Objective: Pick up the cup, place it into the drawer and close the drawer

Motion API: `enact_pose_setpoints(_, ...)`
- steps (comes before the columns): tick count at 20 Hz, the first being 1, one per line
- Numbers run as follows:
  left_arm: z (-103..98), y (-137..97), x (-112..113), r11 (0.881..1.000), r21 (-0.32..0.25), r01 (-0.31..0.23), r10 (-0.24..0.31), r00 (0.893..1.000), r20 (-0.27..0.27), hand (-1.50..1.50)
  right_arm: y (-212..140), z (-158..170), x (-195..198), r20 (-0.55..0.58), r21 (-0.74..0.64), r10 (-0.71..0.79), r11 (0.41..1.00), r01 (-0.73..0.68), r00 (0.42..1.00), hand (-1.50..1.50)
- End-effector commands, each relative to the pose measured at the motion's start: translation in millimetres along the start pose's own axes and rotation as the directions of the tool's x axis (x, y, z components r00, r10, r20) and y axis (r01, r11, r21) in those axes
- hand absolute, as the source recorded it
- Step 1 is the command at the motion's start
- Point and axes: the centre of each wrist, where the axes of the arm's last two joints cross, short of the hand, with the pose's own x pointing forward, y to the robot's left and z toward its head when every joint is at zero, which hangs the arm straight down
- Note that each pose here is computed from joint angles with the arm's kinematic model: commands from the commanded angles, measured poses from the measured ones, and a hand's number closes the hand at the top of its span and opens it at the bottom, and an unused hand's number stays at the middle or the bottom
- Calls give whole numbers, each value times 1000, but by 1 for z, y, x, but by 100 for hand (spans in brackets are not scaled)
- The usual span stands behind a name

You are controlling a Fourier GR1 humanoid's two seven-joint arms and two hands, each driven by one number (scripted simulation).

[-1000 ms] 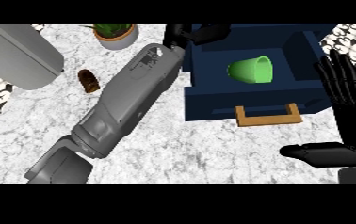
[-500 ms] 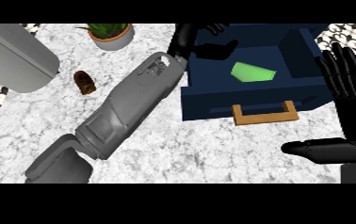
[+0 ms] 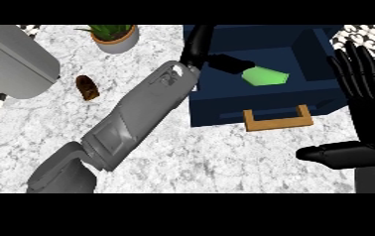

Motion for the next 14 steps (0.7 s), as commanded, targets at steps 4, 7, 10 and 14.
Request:
enact_pose_setpoints(4,-7,-9,33,993,26,-112,109,988,110,-150,-10,1,0,21,99,-139,986,136,990,150)
enact_pose_setpoints(7,-2,-7,23,988,36,-150,144,981,133,-150,-3,34,16,-1,153,-91,984,90,996,150)
enact_pose_setpoints(10,-18,-7,54,987,50,-154,147,983,111,-150,1,22,37,21,230,54,971,-58,998,150)
enact_pose_setpoints(14,-21,22,54,975,71,-210,201,973,115,-150,-22,22,31,-42,278,165,949,-147,985,150)
